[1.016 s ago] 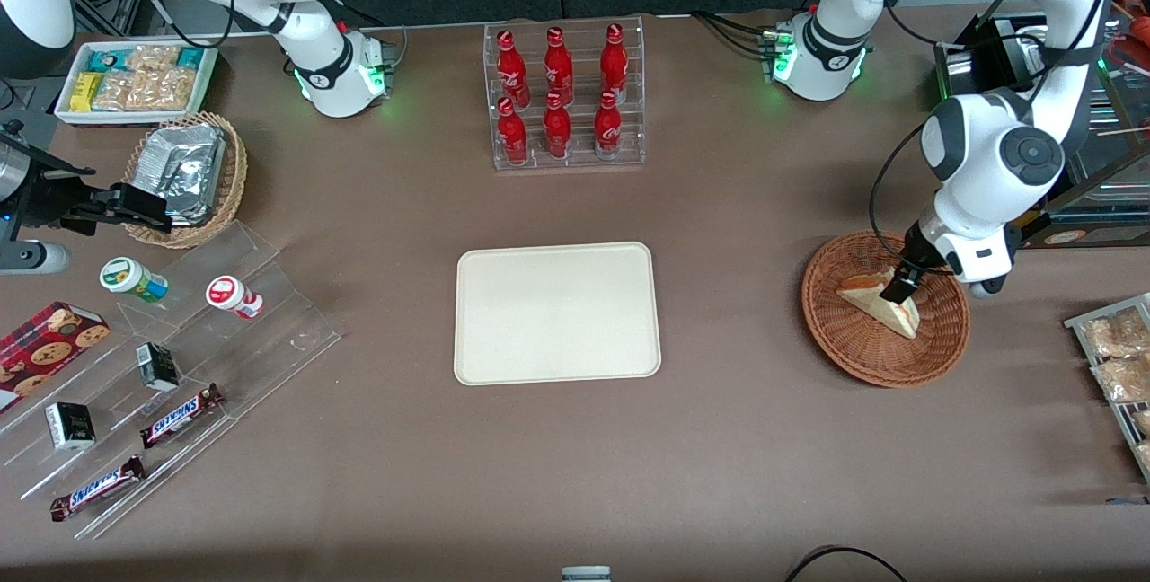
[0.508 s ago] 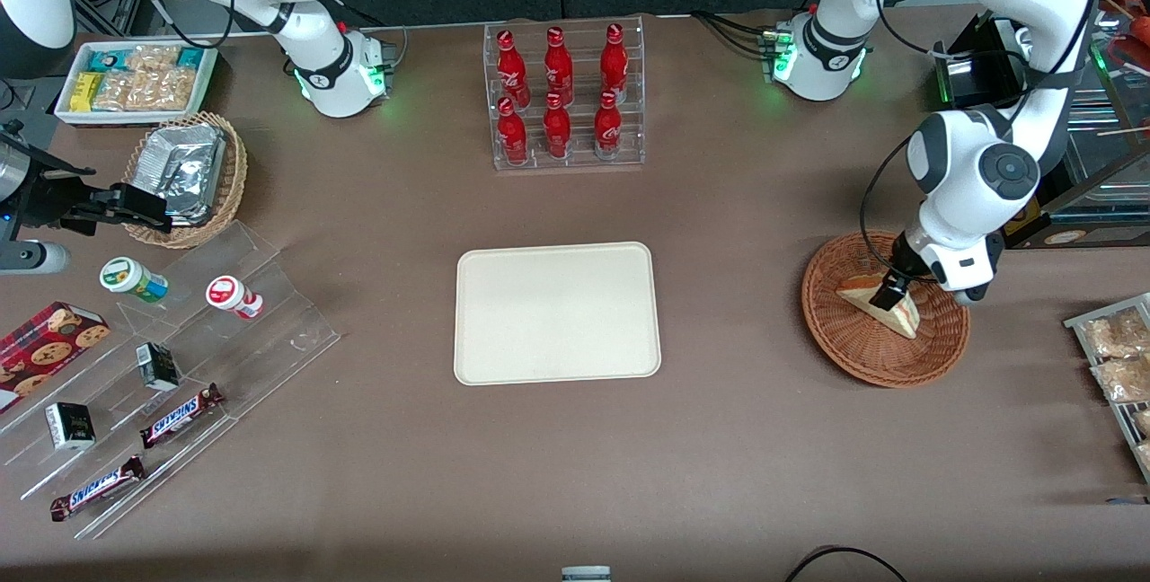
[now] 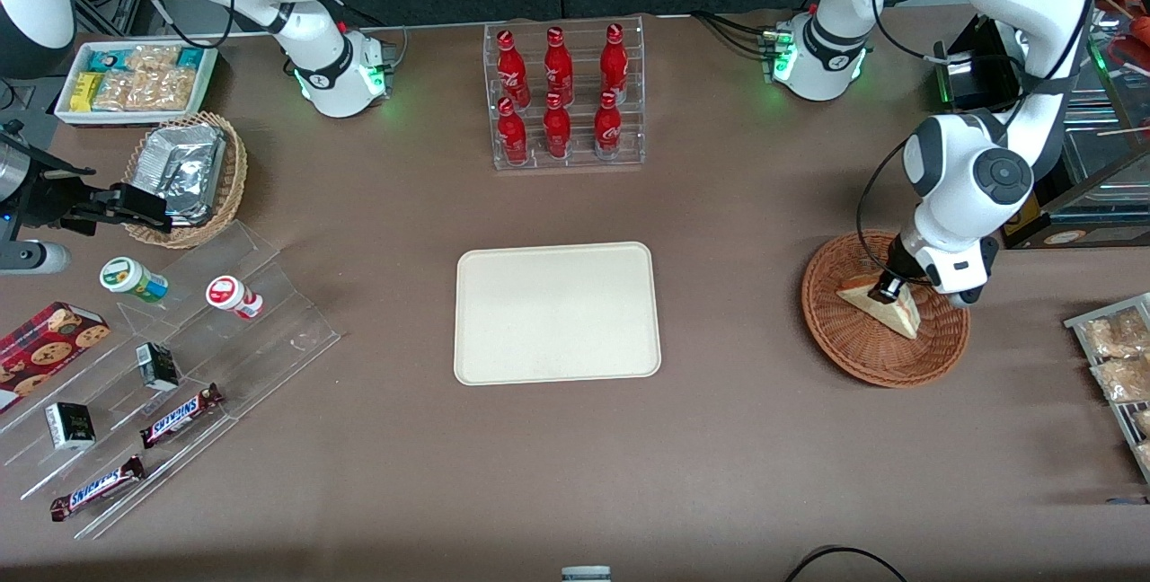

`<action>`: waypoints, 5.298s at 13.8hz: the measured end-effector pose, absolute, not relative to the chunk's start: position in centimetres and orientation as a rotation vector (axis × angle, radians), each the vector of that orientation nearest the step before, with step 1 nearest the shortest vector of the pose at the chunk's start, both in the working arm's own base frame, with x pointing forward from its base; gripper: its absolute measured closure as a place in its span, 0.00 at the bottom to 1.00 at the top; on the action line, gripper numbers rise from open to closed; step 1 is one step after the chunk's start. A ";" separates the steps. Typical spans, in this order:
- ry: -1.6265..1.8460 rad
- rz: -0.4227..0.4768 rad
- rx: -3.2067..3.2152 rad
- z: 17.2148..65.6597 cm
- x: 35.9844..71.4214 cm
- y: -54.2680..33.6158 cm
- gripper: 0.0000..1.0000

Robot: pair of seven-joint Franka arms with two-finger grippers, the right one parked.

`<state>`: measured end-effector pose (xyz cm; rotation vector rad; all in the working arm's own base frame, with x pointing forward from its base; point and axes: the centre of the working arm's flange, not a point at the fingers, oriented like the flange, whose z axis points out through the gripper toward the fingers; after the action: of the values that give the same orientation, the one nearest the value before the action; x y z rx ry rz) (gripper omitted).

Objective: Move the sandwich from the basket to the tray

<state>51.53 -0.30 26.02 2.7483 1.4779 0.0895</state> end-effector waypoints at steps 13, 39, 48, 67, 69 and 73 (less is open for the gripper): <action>0.849 -0.035 3.083 46.3 53.3 -28.6 0.83; 0.210 0.032 3.185 24.4 50.4 -53.8 0.49; 0.413 0.119 3.186 46.6 53.1 -46.7 0.00; 0.234 -0.144 3.126 68.8 51.2 0.0 0.00; 0.227 -0.146 3.109 68.5 49.8 2.0 0.00; 0.143 -0.145 3.115 67.3 49.6 -1.2 0.00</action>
<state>49.56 -1.23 67.27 3.1150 0.1434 -0.1447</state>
